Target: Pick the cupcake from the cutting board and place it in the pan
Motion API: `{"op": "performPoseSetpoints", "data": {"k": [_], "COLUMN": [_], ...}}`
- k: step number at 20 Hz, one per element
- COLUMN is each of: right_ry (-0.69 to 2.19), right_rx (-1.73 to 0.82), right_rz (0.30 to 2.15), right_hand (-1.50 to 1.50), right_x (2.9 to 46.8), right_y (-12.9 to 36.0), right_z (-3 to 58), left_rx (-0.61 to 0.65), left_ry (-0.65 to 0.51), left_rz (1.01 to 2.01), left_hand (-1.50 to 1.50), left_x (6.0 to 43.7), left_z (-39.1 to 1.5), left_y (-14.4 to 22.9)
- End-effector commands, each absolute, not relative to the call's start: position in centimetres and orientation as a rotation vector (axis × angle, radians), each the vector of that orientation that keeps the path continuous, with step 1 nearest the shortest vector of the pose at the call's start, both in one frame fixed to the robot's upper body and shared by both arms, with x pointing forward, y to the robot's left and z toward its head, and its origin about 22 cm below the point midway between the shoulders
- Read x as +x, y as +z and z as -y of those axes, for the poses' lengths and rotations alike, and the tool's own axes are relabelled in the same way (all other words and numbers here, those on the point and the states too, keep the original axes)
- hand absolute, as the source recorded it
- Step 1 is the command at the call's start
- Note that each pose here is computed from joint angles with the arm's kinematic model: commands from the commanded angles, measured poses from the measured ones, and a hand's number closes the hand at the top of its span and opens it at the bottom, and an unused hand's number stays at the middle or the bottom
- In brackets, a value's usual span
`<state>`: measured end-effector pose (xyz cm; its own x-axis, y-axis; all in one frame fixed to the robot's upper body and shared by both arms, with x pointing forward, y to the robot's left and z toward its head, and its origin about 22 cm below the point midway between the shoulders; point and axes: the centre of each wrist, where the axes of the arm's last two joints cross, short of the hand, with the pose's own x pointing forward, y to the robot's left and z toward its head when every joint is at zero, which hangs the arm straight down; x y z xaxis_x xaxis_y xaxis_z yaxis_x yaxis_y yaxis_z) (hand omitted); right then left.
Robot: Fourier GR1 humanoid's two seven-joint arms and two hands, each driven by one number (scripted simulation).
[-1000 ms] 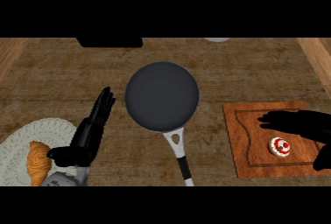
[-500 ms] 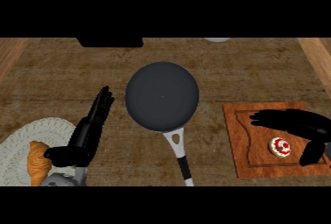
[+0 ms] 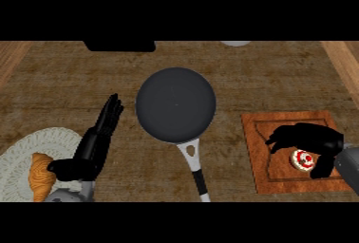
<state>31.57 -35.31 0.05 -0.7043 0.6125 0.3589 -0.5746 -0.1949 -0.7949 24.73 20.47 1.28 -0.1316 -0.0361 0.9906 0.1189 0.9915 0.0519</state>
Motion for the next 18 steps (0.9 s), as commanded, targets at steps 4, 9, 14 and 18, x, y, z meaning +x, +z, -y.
{"op": "performPoseSetpoints", "data": {"k": [4, 9, 14, 18], "right_ry": [2.069, 2.029, 1.916, 1.599], "right_rx": [-0.025, -0.045, -0.124, -0.299], "right_rz": [1.324, 1.404, 1.577, 1.601], "right_hand": [1.50, 1.50, 1.50, 1.50], "right_x": [32.3, 32.9, 31.7, 32.9], "right_y": [-0.3, -1.1, -0.6, -2.7], "right_z": [33.4, 33.7, 37.2, 25.9], "left_rx": [-0.061, -0.046, -0.049, -0.052], "left_ry": [-0.133, -0.129, -0.112, -0.124], "left_rz": [1.694, 1.704, 1.691, 1.697], "left_hand": [0.00, 0.00, 0.00, 0.00], "left_x": [25.2, 24.6, 24.3, 24.6], "left_z": [-20.0, -19.5, -20.0, -19.9], "left_y": [0.9, 0.9, 1.2, 0.9]}}
